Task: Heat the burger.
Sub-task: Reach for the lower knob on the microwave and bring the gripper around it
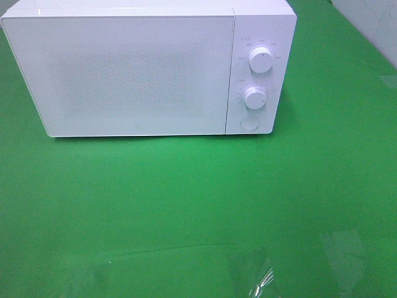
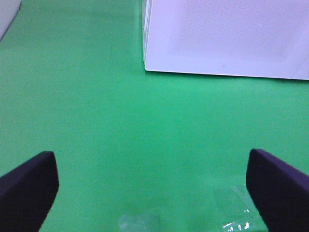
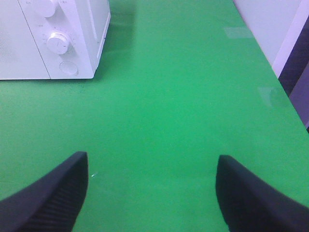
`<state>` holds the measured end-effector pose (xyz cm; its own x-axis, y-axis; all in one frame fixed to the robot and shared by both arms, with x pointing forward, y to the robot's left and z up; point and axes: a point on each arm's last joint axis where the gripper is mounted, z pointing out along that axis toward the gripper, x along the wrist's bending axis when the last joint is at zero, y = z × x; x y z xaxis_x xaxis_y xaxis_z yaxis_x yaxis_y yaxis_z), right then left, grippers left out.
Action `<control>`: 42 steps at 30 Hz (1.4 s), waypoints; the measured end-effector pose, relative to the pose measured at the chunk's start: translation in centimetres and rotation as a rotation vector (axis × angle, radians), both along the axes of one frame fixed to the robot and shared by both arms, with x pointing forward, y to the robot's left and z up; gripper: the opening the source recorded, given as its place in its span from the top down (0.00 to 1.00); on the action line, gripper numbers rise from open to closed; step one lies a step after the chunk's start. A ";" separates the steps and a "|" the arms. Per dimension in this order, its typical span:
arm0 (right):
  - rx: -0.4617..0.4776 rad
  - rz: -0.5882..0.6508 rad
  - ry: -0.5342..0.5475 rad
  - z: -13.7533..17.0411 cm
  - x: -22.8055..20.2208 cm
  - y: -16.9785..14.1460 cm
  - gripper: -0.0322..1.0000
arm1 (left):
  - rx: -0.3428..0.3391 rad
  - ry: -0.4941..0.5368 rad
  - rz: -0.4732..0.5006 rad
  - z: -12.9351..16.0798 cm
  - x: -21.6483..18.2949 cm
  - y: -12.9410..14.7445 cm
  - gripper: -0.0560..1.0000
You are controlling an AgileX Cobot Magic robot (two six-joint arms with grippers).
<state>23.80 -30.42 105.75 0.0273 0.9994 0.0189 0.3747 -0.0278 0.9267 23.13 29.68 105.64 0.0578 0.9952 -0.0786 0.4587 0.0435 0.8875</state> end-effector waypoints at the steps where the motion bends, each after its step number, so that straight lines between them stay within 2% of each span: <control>1: 0.000 0.000 0.000 0.0 0.0 0.0 0.27 | -0.001 -0.007 -0.001 0.0 -0.1 0.0 0.02; 42: 0.000 0.000 0.000 0.0 0.0 0.0 0.27 | -0.001 -0.009 -0.001 0.0 -0.1 0.0 0.02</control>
